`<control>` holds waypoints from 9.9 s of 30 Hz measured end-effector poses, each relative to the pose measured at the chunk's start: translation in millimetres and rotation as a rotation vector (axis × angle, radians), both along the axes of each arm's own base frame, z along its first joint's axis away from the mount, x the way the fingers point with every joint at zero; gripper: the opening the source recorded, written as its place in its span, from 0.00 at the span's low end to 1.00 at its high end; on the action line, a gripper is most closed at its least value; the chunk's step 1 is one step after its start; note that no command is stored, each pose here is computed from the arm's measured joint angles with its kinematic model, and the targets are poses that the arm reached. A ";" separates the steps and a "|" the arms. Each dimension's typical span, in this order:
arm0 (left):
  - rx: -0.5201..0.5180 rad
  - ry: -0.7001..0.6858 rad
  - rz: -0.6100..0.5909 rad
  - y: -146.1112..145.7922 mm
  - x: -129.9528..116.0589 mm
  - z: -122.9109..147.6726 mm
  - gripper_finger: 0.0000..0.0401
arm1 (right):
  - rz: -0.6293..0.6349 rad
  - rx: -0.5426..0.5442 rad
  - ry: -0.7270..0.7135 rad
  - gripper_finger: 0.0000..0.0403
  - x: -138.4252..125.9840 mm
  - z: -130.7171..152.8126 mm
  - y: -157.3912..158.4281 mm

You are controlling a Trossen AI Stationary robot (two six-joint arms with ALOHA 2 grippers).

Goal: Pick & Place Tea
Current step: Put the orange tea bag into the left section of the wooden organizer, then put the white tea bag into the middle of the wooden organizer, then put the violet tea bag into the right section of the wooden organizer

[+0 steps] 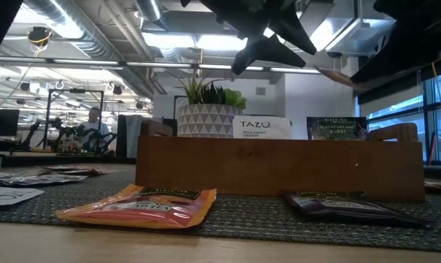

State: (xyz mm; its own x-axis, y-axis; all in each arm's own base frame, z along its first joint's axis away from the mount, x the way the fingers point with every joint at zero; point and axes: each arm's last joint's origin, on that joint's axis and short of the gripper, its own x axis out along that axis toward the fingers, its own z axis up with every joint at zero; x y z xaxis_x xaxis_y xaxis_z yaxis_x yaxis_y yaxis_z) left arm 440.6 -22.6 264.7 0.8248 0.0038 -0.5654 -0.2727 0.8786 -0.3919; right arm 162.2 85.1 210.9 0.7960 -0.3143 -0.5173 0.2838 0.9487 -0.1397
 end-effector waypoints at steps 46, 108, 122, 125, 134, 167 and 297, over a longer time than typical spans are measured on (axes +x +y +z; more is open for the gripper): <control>0.107 0.226 -0.361 -11.9 -32.1 4.4 0.01 | 0.057 0.004 0.016 0.46 -2.5 2.8 0.3; 0.157 0.610 -0.617 -23.0 -55.1 -35.9 0.11 | -0.107 0.042 -0.002 0.47 8.3 2.4 -22.4; 0.149 0.515 -0.555 -8.7 -67.8 0.2 0.23 | -0.108 0.038 0.004 0.47 7.9 1.9 -22.7; 0.174 0.391 -0.537 -6.3 -74.5 24.6 0.22 | -0.105 0.040 0.006 0.47 7.8 1.8 -22.5; 0.226 -0.083 -0.501 -18.8 -114.6 39.9 0.23 | -0.047 0.086 0.049 0.47 7.0 -0.1 -20.7; 0.232 -0.366 -0.432 -31.2 -158.5 -16.8 0.22 | 0.002 0.342 0.473 0.47 17.8 -45.7 -19.1; 0.389 -0.085 -0.518 -85.5 -30.1 -45.6 0.22 | 0.034 0.121 0.431 0.06 34.3 -40.7 27.4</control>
State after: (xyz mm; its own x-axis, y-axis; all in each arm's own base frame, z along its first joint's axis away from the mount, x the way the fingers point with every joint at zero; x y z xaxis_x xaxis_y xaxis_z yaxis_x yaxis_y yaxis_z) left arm 410.6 -108.1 219.1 0.8166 -0.2151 -0.5355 0.2421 0.9700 -0.0205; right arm 196.5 112.5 170.2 0.5090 -0.2079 -0.8353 0.1922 0.9733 -0.1252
